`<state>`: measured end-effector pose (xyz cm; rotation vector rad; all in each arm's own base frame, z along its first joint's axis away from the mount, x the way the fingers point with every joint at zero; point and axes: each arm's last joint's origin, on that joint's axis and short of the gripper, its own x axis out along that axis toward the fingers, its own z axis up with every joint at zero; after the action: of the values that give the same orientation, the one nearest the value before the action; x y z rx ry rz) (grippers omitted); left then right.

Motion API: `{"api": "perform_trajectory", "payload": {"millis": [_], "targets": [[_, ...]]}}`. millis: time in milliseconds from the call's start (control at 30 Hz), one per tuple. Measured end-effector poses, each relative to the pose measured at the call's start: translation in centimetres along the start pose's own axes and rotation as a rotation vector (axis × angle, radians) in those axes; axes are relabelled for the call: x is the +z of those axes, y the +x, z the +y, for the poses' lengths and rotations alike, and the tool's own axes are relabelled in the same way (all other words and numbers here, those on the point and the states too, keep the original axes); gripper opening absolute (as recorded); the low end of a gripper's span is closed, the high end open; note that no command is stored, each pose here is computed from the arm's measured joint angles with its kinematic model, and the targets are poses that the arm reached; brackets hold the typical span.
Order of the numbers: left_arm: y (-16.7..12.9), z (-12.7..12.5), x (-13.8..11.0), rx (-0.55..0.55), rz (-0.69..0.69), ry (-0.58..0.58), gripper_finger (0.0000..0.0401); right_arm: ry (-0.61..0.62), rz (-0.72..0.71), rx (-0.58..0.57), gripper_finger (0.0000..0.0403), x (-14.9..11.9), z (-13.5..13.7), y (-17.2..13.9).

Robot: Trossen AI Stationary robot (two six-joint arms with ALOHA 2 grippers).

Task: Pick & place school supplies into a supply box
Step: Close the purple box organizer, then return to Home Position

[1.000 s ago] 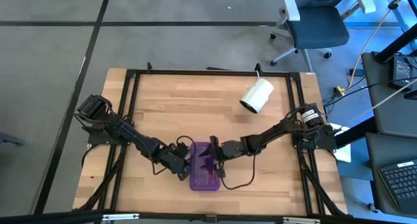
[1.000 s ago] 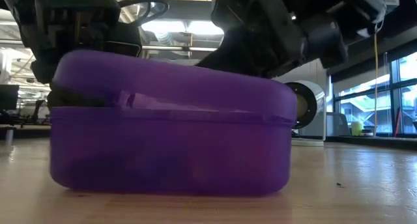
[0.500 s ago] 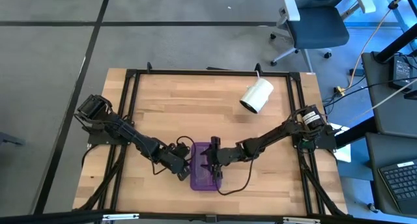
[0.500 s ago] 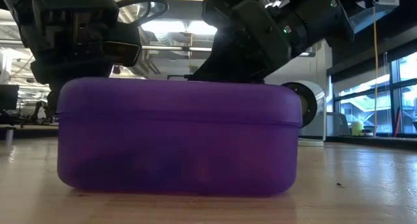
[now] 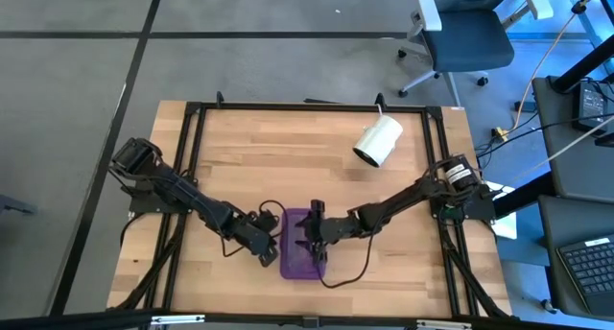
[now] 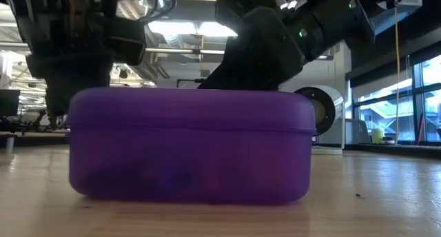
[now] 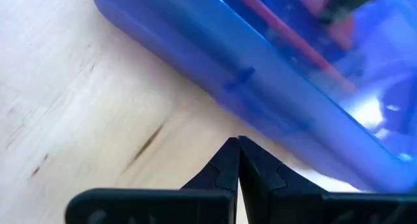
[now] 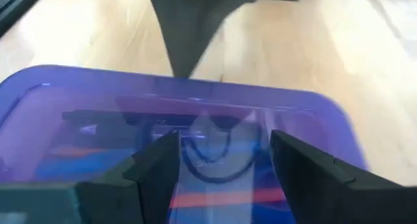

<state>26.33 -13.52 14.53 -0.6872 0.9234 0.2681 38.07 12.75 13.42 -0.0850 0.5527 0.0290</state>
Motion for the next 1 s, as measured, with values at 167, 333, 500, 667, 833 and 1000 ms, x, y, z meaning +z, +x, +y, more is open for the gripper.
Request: {"api": "perform_trajectory", "payload": {"millis": [167, 333, 500, 667, 833, 1000], "targets": [[-2.8, 0.0, 0.6, -0.019, 0.002, 0.011, 0.0002, 0.001, -0.071, 0.01, 0.0242, 2.6, -0.2, -2.4], [-7.3, -0.1, 1.4, -0.067, -0.097, 0.165, 0.0003, -0.035, -0.043, 0.055, 0.0242, 4.8, 0.0, -6.7], [-11.4, -1.2, 1.2, -0.19, -0.365, 0.622, 0.0003, -0.028, -0.003, 0.165, 0.0242, 3.6, -0.3, -12.1], [-13.9, 0.6, 1.7, -0.266, -0.516, 0.742, 0.0003, 0.08, -0.127, 0.233, 0.0242, -0.1, -0.8, -16.3], [-14.8, 4.2, 1.6, -0.274, -0.586, 0.685, 0.0002, 0.095, -0.212, 0.082, 0.0242, -3.0, -2.7, -19.3], [-15.1, 7.6, 1.5, -0.259, -0.649, 0.641, 0.0002, 0.186, -0.276, 0.139, 0.0242, -5.4, -3.8, -21.0]]}}
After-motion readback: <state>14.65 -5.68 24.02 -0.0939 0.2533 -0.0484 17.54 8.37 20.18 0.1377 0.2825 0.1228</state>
